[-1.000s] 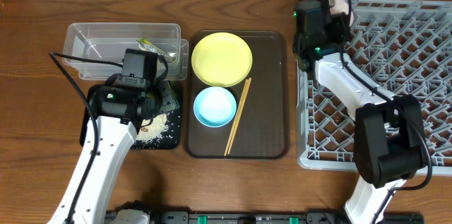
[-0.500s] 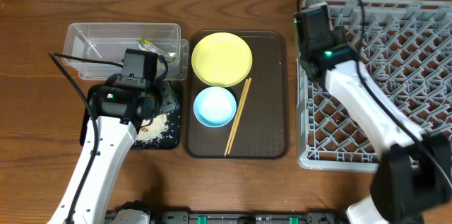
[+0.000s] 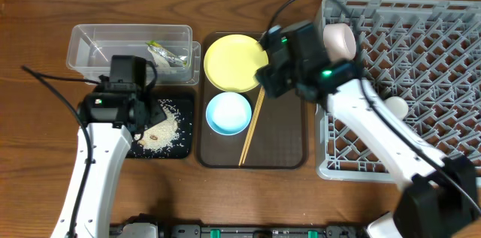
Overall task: Sort waste into correct bins and load items into the dishwasher rack
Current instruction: 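Grasp the light-blue bowl with the right gripper and lift it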
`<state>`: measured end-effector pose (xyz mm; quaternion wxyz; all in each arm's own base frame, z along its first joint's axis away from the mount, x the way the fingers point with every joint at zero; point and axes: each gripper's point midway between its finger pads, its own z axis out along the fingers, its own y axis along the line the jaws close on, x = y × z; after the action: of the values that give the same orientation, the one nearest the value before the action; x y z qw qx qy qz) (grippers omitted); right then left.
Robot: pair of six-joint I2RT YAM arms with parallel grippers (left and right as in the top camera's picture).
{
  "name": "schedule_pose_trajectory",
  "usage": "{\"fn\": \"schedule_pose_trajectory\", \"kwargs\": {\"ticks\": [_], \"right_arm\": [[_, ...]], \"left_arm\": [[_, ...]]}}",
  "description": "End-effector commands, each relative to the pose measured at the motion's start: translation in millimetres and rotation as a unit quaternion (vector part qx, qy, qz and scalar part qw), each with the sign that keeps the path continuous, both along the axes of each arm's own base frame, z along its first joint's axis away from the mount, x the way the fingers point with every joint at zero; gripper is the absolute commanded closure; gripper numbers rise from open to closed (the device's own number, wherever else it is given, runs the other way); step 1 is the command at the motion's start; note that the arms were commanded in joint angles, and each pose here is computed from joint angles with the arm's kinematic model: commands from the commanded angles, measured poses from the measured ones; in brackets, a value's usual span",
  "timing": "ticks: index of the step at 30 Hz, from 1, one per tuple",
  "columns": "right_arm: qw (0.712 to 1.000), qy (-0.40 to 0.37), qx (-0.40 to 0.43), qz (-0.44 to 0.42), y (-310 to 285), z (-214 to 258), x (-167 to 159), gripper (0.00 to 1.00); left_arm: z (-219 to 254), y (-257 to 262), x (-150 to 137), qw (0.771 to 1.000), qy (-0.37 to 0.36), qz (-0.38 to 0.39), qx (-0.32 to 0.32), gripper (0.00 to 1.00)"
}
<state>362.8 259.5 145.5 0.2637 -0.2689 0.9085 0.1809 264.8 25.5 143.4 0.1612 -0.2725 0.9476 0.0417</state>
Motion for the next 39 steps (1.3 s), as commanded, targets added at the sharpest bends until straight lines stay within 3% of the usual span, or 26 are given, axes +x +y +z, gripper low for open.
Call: {"fn": "schedule_pose_trajectory", "kwargs": {"ticks": [1, 6, 11, 18, 20, 31, 35, 39], "right_arm": [[0.997, 0.072, 0.011, 0.009, 25, -32, -22, 0.43], [0.991, 0.128, -0.020, -0.021, 35, -78, -34, 0.46], [0.985, 0.161, -0.052, -0.035, 36, -113, -43, 0.60], [0.984, 0.141, -0.071, -0.082, 23, -116, -28, 0.92], [0.986, 0.123, -0.067, -0.092, 19, -106, -20, 0.99], [0.978, -0.059, -0.032, -0.199, -71, 30, 42, 0.99], [0.948, -0.156, -0.097, -0.262, -142, 79, 58, 0.99], [0.899, -0.232, -0.213, -0.305, -212, 113, 69, 0.99]], "left_arm": [[1, 7, 0, 1.000, 0.000, 0.018, 0.010, 0.38], [1, 7, -1, 1.000, 0.001, 0.018, 0.010, 0.38], [1, 7, -1, 1.000, 0.001, 0.018, 0.010, 0.38], [1, 7, -1, 1.000, 0.001, 0.018, 0.010, 0.38], [1, 7, -1, 1.000, 0.001, 0.018, 0.010, 0.38], [1, 7, -1, 1.000, 0.001, 0.018, 0.009, 0.38], [1, 7, 0, 1.000, 0.000, 0.018, 0.010, 0.38], [1, 7, 0, 1.000, 0.000, 0.018, 0.010, 0.38]]}}
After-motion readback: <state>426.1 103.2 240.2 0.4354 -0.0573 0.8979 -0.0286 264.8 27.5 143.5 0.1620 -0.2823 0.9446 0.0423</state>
